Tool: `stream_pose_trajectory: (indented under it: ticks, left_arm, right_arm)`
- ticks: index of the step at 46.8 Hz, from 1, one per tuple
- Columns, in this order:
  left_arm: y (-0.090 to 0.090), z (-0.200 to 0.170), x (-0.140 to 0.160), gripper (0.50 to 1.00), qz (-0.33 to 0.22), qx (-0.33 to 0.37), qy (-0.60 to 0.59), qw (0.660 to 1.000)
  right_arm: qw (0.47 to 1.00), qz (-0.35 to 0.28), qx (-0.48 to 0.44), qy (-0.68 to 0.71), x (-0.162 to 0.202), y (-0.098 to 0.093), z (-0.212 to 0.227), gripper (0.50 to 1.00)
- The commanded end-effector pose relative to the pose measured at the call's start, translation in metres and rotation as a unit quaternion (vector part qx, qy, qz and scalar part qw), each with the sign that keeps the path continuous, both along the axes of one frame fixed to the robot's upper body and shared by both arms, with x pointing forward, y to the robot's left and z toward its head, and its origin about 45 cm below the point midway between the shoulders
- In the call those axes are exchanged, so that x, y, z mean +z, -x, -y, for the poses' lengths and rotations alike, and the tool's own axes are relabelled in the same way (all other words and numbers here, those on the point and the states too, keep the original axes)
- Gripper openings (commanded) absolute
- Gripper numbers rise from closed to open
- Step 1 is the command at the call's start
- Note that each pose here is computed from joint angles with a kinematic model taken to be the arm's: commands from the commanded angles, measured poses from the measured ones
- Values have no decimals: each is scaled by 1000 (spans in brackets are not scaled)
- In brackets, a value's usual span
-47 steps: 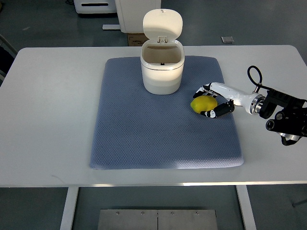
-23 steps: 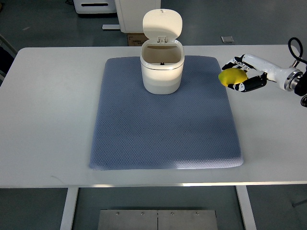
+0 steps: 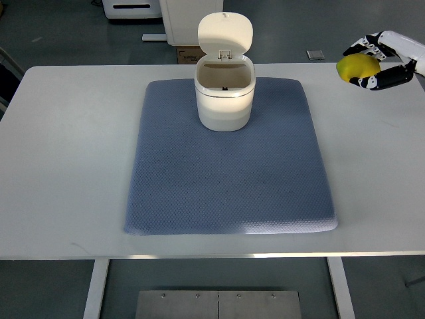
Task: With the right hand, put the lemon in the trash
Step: 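Lift the lemon with the right hand and carry it over the bin, then lower the lemon into the white bin and open the right hand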
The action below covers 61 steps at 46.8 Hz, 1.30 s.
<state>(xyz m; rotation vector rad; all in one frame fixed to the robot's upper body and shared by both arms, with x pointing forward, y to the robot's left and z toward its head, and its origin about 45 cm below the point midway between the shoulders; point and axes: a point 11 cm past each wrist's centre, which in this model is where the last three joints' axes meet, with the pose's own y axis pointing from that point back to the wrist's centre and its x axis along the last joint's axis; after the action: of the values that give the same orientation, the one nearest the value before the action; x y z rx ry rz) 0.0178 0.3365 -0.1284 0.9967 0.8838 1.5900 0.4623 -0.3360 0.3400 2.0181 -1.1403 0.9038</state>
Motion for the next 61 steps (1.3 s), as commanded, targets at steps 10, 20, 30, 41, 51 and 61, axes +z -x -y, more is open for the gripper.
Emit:
stream_pose_trajectory:
  ticks: [10, 20, 30, 41, 51, 61]
  left_arm:
    - [0, 0, 0, 1000, 0, 0, 0, 1000]
    - [0, 0, 0, 1000, 0, 0, 0, 1000]
    - [0, 0, 0, 1000, 0, 0, 0, 1000]
    - [1, 0, 0, 1000, 0, 0, 0, 1000]
    - [1, 0, 0, 1000, 0, 0, 0, 1000]
    - [0, 0, 0, 1000, 0, 0, 0, 1000]
  right_arm:
    - [1000, 4, 3, -20, 9, -7, -16, 500]
    - [998, 0, 38, -48, 12, -18, -72, 500]
    - [996, -9, 62, -58, 5, -28, -124, 500]
    - [995, -5, 83, -48, -4, -39, -180, 500]
    - [994, -11, 86, -62, -7, -54, -220, 500]
    - [994, -29, 86, -54, -28, -53, -236, 500]
